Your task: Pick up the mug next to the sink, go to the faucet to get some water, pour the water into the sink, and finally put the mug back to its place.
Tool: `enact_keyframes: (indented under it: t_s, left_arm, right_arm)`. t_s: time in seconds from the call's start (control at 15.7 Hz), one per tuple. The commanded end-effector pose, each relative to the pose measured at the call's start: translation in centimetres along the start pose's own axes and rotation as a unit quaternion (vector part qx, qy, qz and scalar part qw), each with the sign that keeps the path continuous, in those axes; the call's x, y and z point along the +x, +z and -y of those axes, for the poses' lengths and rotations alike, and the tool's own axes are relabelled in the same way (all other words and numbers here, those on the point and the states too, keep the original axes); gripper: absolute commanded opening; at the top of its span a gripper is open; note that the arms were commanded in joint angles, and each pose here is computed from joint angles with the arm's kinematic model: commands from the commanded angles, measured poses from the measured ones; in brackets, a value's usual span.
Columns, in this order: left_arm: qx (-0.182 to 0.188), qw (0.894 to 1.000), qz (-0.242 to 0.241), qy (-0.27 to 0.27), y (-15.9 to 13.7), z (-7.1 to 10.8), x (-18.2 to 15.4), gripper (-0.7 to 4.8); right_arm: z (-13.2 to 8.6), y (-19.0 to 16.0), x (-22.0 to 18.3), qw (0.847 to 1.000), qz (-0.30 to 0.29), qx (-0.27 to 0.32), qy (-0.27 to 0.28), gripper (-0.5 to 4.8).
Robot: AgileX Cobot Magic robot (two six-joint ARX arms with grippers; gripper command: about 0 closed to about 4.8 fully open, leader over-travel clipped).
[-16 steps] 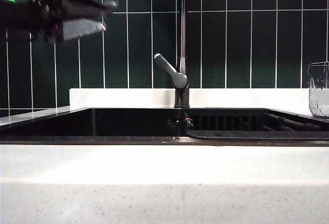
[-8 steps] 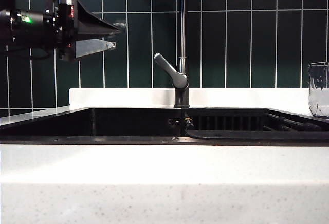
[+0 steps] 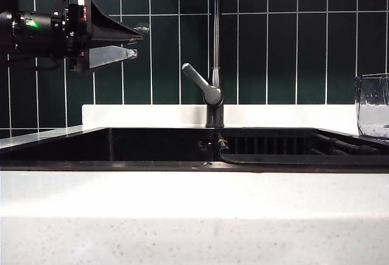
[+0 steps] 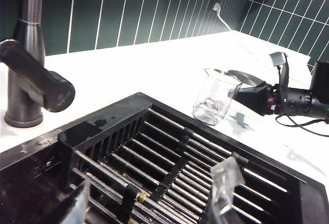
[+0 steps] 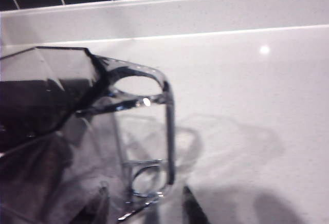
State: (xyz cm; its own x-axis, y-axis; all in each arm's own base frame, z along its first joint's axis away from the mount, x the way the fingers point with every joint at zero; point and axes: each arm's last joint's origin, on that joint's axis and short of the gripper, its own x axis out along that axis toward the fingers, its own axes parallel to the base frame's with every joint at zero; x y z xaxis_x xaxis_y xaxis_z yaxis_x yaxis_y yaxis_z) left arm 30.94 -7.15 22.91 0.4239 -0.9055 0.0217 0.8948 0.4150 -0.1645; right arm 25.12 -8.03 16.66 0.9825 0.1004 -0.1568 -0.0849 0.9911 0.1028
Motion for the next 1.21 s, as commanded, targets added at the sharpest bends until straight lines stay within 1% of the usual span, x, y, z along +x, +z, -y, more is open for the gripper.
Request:
enact_keyframes:
  t_s: [0.06,0.38,0.51,0.57,1.02,1.08,1.21]
  left_arm:
    - [0.011,1.0,0.004,-0.005,0.3,0.1,0.1,3.01]
    - [0.012,1.0,0.004,-0.005,0.3,0.1,0.1,3.01]
    - [0.013,1.0,0.004,-0.005,0.3,0.1,0.1,3.0]
    - [0.013,1.0,0.004,-0.005,0.3,0.1,0.1,3.01]
    - [0.014,1.0,0.004,-0.001,0.3,0.0,0.1,3.0]
    - [0.014,1.0,0.004,-0.001,0.3,0.0,0.1,3.0]
    - [0.016,1.0,0.004,-0.001,0.3,0.0,0.1,3.0]
  right_arm:
    - [0.1,0.3,0.0,0.999,0.009,-0.041,-0.005,1.81]
    - [1.2,1.0,1.9,0.999,0.002,-0.041,0.0,1.87]
    - [1.5,1.4,2.8,0.999,0.006,-0.043,0.016,2.37]
    - [1.7,1.5,3.1,0.999,0.007,-0.044,0.016,2.45]
    - [2.7,1.4,5.1,0.999,0.0,-0.042,0.018,2.42]
    - [2.7,1.3,5.1,0.999,0.0,-0.042,0.018,2.37]
    - [2.7,1.4,5.1,0.999,0.005,-0.045,0.018,1.31]
